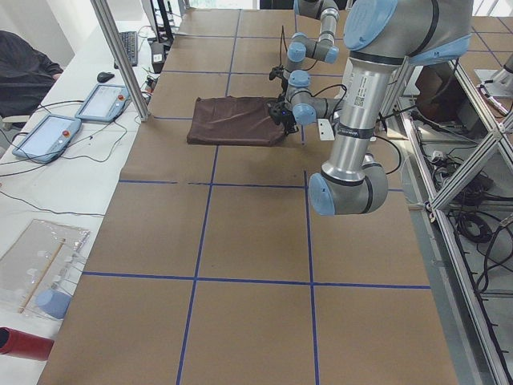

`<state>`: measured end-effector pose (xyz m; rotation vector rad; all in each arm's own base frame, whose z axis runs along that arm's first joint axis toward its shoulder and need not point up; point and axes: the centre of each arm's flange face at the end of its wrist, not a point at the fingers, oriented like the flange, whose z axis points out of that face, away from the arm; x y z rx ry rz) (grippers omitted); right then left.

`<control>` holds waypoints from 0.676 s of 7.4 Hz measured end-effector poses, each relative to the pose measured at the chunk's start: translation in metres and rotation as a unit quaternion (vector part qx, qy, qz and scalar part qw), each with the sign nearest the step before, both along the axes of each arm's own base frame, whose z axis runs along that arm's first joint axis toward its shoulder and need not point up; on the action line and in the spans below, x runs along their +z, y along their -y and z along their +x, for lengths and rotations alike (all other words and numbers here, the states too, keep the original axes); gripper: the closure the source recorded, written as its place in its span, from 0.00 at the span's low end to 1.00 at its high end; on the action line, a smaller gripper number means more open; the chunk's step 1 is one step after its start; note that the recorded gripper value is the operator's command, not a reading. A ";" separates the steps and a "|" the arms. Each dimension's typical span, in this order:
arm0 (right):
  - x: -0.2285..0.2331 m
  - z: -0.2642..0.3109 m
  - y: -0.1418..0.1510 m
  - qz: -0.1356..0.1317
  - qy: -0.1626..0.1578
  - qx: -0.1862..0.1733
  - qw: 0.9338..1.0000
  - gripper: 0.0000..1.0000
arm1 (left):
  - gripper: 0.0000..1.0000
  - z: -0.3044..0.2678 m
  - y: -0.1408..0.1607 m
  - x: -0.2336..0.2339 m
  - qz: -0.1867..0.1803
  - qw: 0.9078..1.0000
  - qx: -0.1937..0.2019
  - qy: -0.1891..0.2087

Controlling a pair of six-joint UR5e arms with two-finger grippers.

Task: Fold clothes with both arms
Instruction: 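Lower both grippers to the shirt's near corners and grasp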

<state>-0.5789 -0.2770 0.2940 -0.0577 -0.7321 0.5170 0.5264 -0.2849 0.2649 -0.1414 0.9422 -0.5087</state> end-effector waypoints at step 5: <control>-0.004 0.000 0.001 0.000 0.001 -0.001 1.000 1.00 | 1.00 -0.002 0.004 0.000 0.000 1.000 -0.004 0.000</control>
